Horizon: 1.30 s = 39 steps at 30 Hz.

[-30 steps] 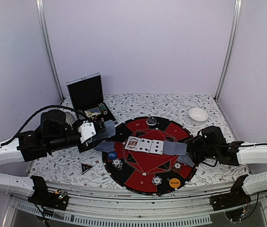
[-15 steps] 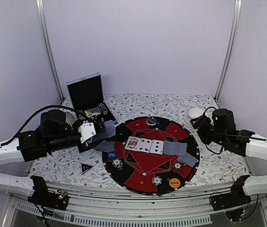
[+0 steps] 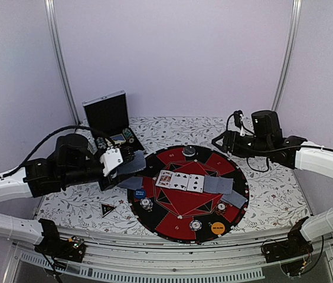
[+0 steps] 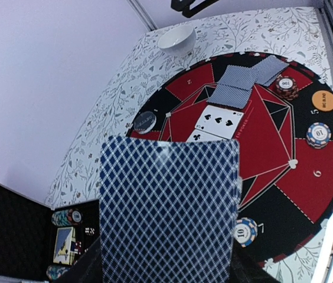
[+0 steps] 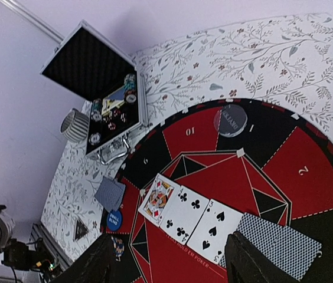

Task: Distribute texas hold em gaming equipment
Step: Place the face-down deck piles at the center of the board.

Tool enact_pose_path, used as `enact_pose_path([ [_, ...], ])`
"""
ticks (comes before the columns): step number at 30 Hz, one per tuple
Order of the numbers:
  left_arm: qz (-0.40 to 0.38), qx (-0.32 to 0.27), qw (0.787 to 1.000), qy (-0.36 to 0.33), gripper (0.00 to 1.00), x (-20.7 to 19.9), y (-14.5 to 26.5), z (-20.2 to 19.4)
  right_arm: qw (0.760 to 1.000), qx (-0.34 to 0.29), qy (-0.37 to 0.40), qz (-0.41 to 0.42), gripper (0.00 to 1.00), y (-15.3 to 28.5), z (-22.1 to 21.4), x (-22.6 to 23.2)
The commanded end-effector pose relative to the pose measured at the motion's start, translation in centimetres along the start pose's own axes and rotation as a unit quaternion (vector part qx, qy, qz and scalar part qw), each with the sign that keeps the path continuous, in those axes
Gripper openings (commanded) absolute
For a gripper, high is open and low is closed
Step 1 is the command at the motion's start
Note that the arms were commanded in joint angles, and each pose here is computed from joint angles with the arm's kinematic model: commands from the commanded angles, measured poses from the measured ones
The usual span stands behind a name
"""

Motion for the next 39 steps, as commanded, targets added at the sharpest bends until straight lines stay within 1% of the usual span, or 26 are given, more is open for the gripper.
enact_pose_path([
  [1,0.019,0.063,0.991,0.113,0.54,0.4,-0.1,-1.3,0.996,0.063,0.053,0.040,0.65,-0.8,-2.2,2.0],
  [2,0.027,0.073,0.987,0.143,0.54,0.4,-0.1,-2.0,0.995,0.069,0.059,0.046,0.65,-0.9,-2.5,2.3],
  [5,0.045,0.106,0.973,0.199,0.56,0.2,-0.5,-4.8,0.993,0.079,0.066,0.062,0.65,-1.2,-2.8,3.0],
  [6,0.053,0.114,0.969,0.213,0.55,0.5,-0.8,-5.6,0.992,0.080,0.070,0.068,0.65,-1.2,-2.8,3.3],
  [9,0.100,0.135,0.950,0.263,0.57,2.6,-1.1,-7.2,0.990,0.081,0.080,0.085,0.65,-0.9,-2.6,4.2],
  [11,0.129,0.158,0.936,0.288,0.57,4.0,-1.4,-9.1,0.989,0.080,0.086,0.094,0.65,-0.5,-2.5,4.6],
  [13,0.158,0.184,0.915,0.323,0.57,5.2,-1.7,-11.5,0.988,0.074,0.091,0.102,0.65,0.2,-2.3,5.0],
  [15,0.194,0.210,0.884,0.371,0.56,6.0,-1.5,-14.0,0.987,0.066,0.095,0.108,0.65,0.8,-2.0,5.3],
  [16,0.214,0.215,0.866,0.398,0.56,6.0,-1.4,-15.1,0.987,0.062,0.099,0.111,0.65,1.1,-1.9,5.5],
  [17,0.227,0.218,0.854,0.415,0.55,5.8,-1.4,-16.0,0.987,0.058,0.101,0.113,0.65,1.4,-1.8,5.6],
  [19,0.245,0.231,0.835,0.436,0.52,5.6,-1.2,-17.4,0.986,0.053,0.106,0.118,0.65,1.9,-1.7,5.8],
  [20,0.265,0.243,0.820,0.445,0.51,6.0,-0.9,-18.1,0.985,0.052,0.109,0.120,0.65,2.0,-1.7,5.9],
  [23,0.283,0.271,0.795,0.463,0.52,6.7,-1.0,-20.0,0.984,0.050,0.115,0.125,0.65,2.3,-1.7,6.0],
  [25,0.293,0.290,0.765,0.494,0.51,6.9,-1.1,-21.8,0.983,0.052,0.116,0.129,0.66,2.5,-1.8,6.0],
  [28,0.301,0.313,0.734,0.522,0.51,5.7,-1.5,-24.0,0.982,0.053,0.114,0.138,0.66,2.8,-2.0,6.2],
  [31,0.297,0.323,0.717,0.542,0.53,4.6,-2.3,-25.4,0.982,0.048,0.113,0.141,0.66,3.3,-1.9,6.3],
  [32,0.300,0.333,0.709,0.544,0.53,4.3,-2.4,-26.0,0.983,0.046,0.113,0.140,0.66,3.4,-1.9,6.3],
  [34,0.307,0.344,0.700,0.545,0.55,4.2,-2.5,-26.5,0.983,0.045,0.111,0.142,0.66,3.5,-1.8,6.4],
  [35,0.309,0.348,0.697,0.545,0.57,4.1,-2.6,-26.7,0.982,0.047,0.110,0.143,0.66,3.5,-1.9,6.4],
  [39,0.309,0.355,0.685,0.556,0.70,3.5,-2.7,-27.3,0.983,0.057,0.103,0.137,0.66,3.1,-2.2,6.3],
])
Point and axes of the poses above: each gripper's point midway between its finger pads, its own y axis back along the fingers, its own x axis along the line the jaws close on, z = x × y, the point moved 3 cm from there along y, back along the fingers, and after that the axes turned 4 degrees about y, right-handed, at the moved point
